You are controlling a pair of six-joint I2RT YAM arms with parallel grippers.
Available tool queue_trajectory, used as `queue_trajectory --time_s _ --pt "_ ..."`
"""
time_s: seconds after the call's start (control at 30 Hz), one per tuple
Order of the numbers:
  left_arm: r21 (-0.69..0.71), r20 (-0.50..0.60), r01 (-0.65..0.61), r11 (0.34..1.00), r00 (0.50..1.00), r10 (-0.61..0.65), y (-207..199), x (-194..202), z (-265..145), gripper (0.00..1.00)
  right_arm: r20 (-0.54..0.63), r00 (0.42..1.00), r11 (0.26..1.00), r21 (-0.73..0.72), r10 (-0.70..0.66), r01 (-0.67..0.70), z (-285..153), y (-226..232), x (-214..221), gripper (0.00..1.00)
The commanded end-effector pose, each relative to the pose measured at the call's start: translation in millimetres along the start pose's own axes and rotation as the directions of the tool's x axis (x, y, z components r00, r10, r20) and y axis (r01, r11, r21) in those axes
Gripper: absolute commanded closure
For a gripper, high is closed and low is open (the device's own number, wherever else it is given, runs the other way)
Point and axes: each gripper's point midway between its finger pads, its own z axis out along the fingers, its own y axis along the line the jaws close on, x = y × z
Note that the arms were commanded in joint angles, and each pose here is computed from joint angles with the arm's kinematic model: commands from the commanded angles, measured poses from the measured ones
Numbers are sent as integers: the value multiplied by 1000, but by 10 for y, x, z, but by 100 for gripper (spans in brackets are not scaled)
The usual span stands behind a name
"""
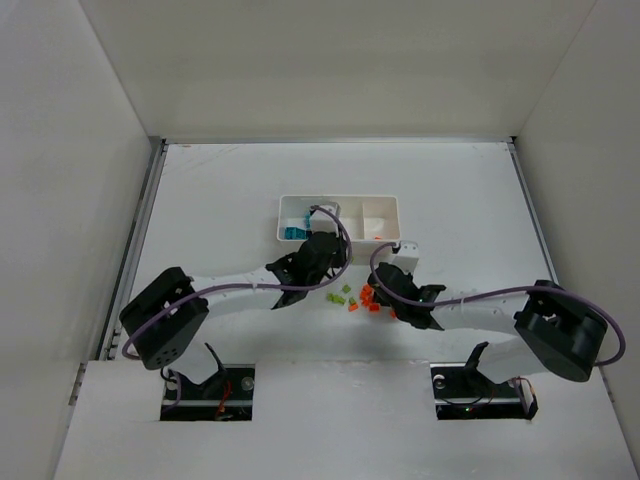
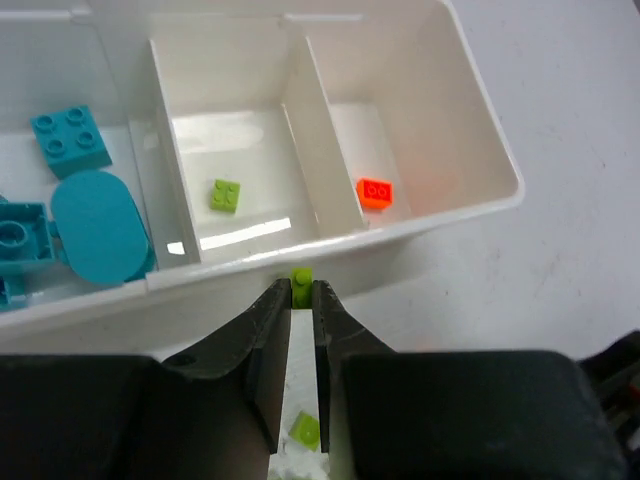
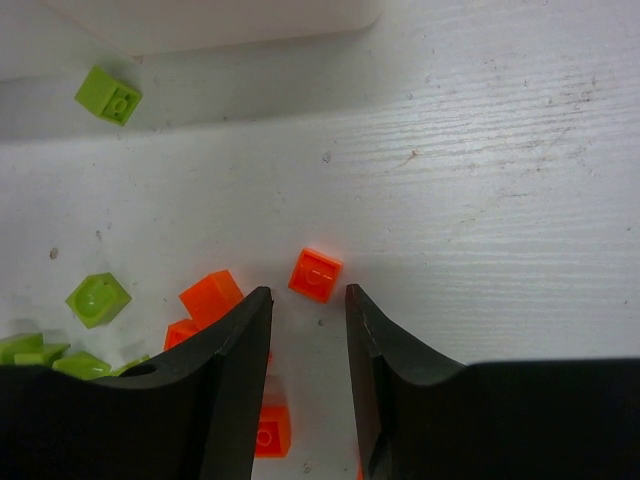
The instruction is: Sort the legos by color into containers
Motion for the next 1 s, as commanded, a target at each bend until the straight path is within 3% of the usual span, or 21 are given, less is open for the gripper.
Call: queue_trajectory --time_s 0.0,0.3,0.43,0.5,0.67,0.97 --pt "3 70 36 999 997 -36 -46 -347 128 88 56 997 999 -15 46 -45 26 150 -171 59" --pt "-38 70 58 998 996 -55 64 -480 566 85 61 997 999 -6 53 -53 83 120 -156 61" --pt "-57 75 58 997 996 -54 110 -510 651 68 67 996 998 -5 64 -64 85 118 -178 62" --pt "-63 90 78 995 993 -72 162 -558 603 63 68 996 998 -2 63 -63 92 108 -184 63" --pt "-73 121 98 993 989 -89 297 -621 354 62 76 995 998 10 68 -69 110 92 -203 70" --pt "-46 49 86 995 995 -83 439 -67 -217 62 97 993 997 13 74 -75 -18 101 -286 79"
